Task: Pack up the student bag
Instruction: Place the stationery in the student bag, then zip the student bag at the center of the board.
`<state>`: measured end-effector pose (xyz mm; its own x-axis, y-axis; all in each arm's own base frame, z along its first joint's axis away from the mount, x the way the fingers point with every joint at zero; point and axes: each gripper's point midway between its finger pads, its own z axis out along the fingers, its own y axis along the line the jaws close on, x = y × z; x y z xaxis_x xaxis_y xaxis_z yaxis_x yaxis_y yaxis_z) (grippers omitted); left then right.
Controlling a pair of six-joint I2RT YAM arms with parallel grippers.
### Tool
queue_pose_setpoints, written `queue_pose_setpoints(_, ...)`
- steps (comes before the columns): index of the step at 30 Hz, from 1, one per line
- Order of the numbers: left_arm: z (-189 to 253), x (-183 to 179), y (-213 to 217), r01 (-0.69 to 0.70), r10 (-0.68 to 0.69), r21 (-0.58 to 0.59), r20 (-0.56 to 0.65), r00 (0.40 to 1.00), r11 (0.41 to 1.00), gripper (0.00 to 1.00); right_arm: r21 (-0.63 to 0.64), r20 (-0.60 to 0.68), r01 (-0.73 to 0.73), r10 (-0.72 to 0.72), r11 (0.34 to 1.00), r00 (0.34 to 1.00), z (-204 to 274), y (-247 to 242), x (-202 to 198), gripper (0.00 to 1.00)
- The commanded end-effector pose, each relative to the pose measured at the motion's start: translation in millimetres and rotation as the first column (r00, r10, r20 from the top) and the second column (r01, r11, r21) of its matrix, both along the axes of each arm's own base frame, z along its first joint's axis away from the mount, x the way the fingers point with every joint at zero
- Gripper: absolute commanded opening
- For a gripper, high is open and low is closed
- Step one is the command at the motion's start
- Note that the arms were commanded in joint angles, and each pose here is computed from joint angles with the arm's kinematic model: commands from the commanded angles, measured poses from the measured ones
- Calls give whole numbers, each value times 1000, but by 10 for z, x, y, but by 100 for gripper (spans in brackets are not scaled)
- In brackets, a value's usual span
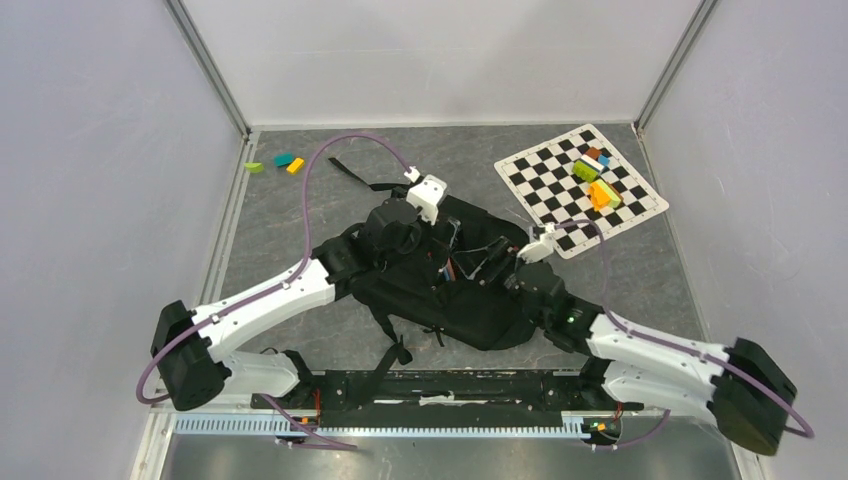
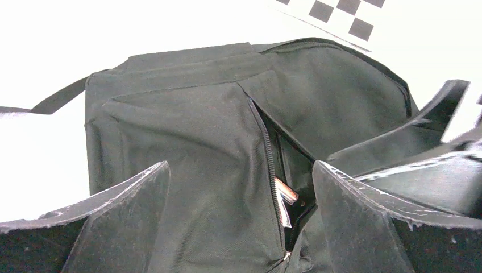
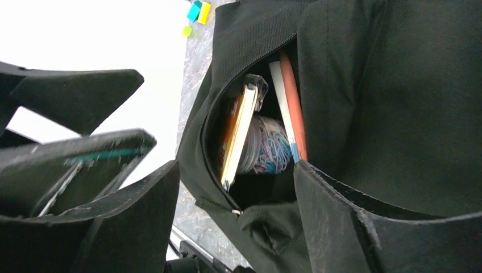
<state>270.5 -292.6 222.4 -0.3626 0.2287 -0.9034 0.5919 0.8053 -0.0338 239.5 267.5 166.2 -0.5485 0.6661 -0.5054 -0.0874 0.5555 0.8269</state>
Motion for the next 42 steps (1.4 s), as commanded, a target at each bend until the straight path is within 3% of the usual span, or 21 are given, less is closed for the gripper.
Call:
queue_pose_setpoints(1, 186, 42, 117, -41, 41, -9, 65, 997, 999, 100, -77, 46, 39, -36, 996, 998, -47, -321, -115, 80)
queue_pose_setpoints(5, 196, -24, 246, -114, 113, -26, -26, 993, 993, 100, -247, 217, -51, 107, 968, 970, 219, -305, -150, 79)
queue_pose_setpoints(8, 41, -180, 409, -233, 209, -116, -186, 960, 966, 100, -412, 335, -175, 327, 894, 884, 554, -85, -217, 75)
queue_pose_setpoints(12, -166, -455, 654, -339, 241, -239, -361, 901, 910, 100, -559, 363, -299, 553, 773, 750, 731, 251, -348, 73)
queue_pose_setpoints(16, -243, -559, 938, -402, 255, -267, -450, 856, 876, 100, -660, 316, -355, 674, 662, 668, 703, 622, -441, 70)
queue_pose_setpoints(21, -546, -562, 1286, -534, 345, -243, -539, 768, 810, 100, -786, 244, -250, 656, 565, 715, 569, 886, -413, 62)
queue_pose_setpoints(28, -893, -722, 1146, -597, 247, -372, -663, 707, 711, 98, -865, 170, -188, 625, 465, 762, 321, 1059, -391, 60)
queue_pose_setpoints(33, -1003, -835, 1220, -616, 252, -371, -678, 691, 695, 95, -912, 112, -162, 608, 378, 786, 118, 1019, -418, 57)
queue_pose_setpoints(39, -1073, -917, 1269, -614, 252, -365, -678, 691, 700, 99, -926, 103, -143, 601, 348, 793, 42, 1004, -462, 54)
queue_pose_setpoints(42, -1156, -948, 1148, -585, 193, -371, -704, 684, 721, 89, -933, 98, -136, 600, 333, 794, 8, 1019, -442, 52)
